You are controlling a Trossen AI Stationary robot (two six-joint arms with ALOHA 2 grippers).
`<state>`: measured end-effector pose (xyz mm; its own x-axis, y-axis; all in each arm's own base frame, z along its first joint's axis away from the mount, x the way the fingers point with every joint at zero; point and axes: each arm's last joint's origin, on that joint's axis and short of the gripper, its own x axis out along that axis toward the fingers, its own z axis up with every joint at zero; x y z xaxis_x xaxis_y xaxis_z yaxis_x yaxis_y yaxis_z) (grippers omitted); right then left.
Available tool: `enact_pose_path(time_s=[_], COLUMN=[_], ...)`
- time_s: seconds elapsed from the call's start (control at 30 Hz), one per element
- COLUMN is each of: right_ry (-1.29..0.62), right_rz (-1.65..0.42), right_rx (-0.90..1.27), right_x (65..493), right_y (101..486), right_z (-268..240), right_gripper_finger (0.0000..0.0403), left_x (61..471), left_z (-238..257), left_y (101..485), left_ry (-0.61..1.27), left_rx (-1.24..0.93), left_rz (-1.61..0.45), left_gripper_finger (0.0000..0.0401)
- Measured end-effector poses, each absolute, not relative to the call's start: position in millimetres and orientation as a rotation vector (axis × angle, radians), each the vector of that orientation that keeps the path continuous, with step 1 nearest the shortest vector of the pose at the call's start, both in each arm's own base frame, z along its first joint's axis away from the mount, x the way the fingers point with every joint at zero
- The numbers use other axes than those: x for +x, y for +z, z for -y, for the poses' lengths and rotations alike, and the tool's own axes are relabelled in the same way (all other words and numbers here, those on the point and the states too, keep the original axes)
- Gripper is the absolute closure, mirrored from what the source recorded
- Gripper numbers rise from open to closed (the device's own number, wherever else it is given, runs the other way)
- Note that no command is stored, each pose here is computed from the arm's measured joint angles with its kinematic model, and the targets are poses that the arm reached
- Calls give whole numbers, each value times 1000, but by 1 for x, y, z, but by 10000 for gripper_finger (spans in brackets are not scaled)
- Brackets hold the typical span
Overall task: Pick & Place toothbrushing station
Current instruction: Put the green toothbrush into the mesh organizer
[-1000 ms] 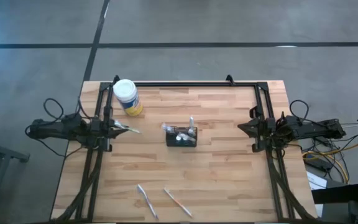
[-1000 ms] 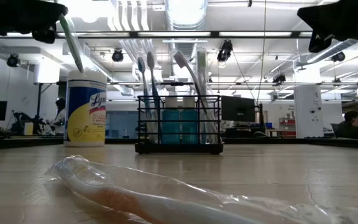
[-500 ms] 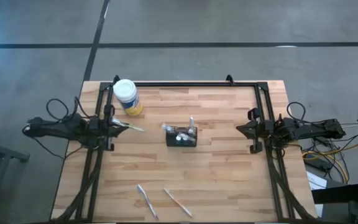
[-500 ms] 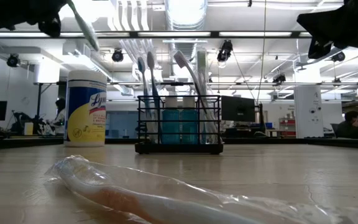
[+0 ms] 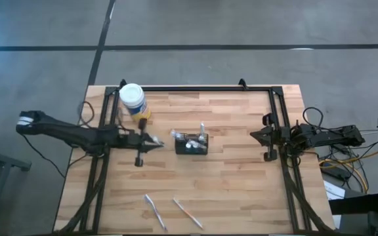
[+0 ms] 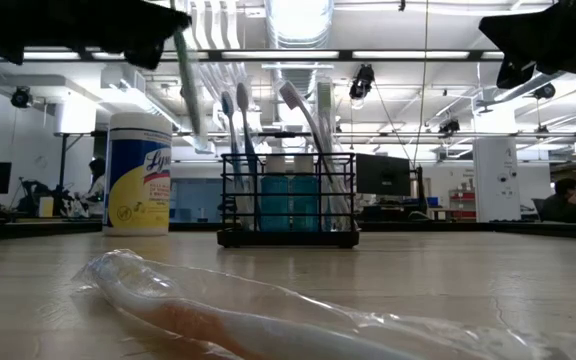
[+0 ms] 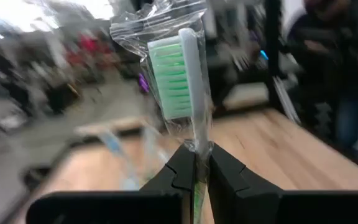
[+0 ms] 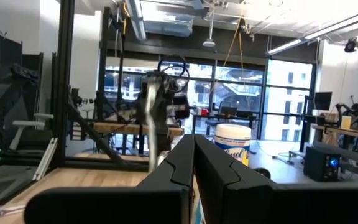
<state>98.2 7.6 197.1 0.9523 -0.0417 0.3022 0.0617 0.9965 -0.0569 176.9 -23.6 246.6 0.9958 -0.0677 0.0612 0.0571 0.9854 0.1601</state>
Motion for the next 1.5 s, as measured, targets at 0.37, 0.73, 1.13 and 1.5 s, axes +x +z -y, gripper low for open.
enact_pose_path(time_s=[0.37,0.73,1.13,1.5], right_ry=[-51,-52,-52,-51], right_rz=[305,306,306,306], right_rx=[-71,-78,-74,-71], right_x=[98,98,98,98], right_y=[197,197,197,197], right_z=[-8,-8,-8,-8], right_gripper_finger=[394,394,394,394], left_x=[210,231,245,261], left_z=[29,22,17,13], left_y=[256,253,229,201], left_ry=[-76,-26,-9,-1], left_rx=[155,198,214,217], left_rz=[74,3,-104,-208], left_gripper_finger=[380,380,380,380])
